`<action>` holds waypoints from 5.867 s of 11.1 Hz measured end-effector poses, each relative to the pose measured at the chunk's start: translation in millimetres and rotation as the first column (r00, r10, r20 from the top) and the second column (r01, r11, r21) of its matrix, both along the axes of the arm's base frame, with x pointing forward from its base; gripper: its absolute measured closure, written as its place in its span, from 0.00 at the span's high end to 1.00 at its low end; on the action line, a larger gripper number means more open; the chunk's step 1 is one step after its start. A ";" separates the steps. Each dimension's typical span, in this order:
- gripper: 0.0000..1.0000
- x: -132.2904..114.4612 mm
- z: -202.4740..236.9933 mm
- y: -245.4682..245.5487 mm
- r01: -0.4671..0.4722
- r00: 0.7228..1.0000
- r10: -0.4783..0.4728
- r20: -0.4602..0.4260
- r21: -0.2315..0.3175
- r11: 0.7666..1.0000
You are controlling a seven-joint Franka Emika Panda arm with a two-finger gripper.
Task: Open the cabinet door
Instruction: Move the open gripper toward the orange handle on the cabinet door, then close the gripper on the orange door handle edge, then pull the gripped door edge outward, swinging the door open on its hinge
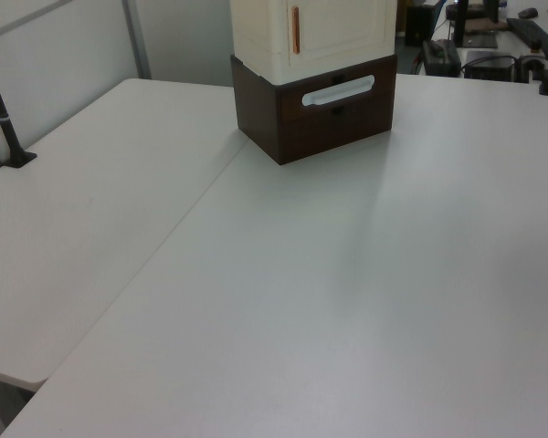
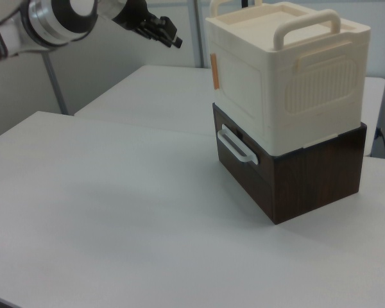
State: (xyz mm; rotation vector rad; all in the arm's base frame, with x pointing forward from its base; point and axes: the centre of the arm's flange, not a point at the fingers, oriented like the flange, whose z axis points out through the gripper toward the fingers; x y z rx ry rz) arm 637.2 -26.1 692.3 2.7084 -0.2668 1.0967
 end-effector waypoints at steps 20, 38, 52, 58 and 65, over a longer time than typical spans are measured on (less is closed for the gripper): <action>0.47 73.7 -124.5 -10.2 0.164 0.915 -0.184 0.360 0.086 0.983; 0.14 77.3 -120.3 -14.7 0.162 0.910 -0.173 0.377 0.059 0.985; 0.14 26.4 -115.8 10.1 0.132 0.932 -0.146 0.331 0.064 0.989; 0.69 -25.1 -139.3 24.6 0.256 0.946 -0.271 0.179 0.103 0.961; 1.00 -24.8 -40.8 24.7 0.544 0.818 -0.568 -0.091 0.444 0.712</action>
